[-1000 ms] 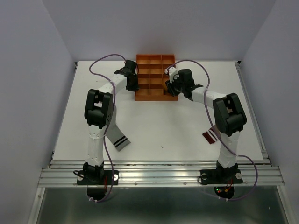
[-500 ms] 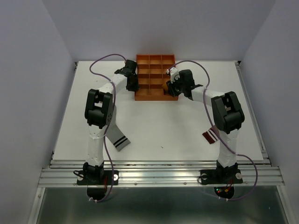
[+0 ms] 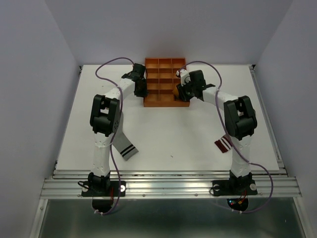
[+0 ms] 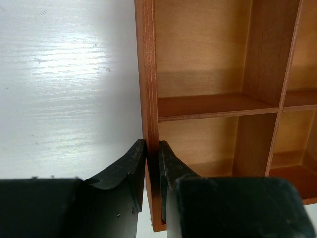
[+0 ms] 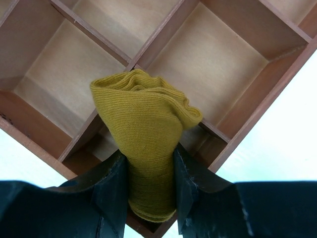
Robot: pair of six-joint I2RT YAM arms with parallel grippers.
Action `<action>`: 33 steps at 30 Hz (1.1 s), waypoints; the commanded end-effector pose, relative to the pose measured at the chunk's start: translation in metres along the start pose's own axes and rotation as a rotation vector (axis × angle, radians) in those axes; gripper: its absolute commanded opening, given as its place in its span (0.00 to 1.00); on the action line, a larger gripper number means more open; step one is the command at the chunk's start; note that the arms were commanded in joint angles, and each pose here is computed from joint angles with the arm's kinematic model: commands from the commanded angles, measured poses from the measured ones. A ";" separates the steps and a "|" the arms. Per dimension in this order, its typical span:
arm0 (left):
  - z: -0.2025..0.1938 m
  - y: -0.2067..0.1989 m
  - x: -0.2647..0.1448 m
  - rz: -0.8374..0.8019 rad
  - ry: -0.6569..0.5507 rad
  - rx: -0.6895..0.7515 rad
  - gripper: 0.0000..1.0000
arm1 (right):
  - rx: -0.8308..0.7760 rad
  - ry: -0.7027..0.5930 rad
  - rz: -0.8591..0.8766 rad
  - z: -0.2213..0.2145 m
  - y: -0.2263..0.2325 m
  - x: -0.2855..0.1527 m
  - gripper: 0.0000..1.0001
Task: Roll the socks
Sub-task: Place the sock in the storage box.
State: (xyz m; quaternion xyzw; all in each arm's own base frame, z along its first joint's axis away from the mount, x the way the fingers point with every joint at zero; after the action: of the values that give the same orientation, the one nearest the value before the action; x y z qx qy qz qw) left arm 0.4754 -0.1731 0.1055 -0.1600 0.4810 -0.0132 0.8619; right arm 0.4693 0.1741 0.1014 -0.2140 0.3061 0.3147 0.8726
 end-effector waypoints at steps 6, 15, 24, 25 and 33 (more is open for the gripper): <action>0.020 0.007 0.000 0.004 -0.053 -0.032 0.18 | 0.060 0.360 -0.039 -0.081 -0.003 0.024 0.01; 0.019 0.006 0.002 -0.002 -0.049 -0.041 0.18 | 0.156 0.557 -0.083 -0.121 0.014 0.022 0.01; 0.021 0.010 0.007 0.023 -0.049 -0.083 0.07 | 0.208 0.656 -0.169 -0.131 0.017 -0.005 0.01; 0.021 0.011 0.006 0.030 -0.049 -0.088 0.04 | 0.207 0.657 -0.184 -0.130 0.016 -0.007 0.01; 0.028 0.036 0.009 0.121 -0.095 -0.254 0.00 | 0.204 0.685 -0.173 -0.136 0.022 -0.023 0.01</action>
State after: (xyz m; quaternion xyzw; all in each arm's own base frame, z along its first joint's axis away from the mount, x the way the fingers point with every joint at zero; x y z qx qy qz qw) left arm 0.4778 -0.1796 0.1055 -0.1981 0.4852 -0.0061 0.8517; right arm 0.4632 0.1807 0.0877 -0.1949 0.3651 0.2161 0.8843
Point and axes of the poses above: each gripper's point midway between its finger pads, its own x axis out along the fingers, its own y axis along the line the jaws close on, z = x × y, the point moved 7 cm from there along -x, back along the fingers, and after that the axes turned 10 degrees about -x, right-handed, at the moved point
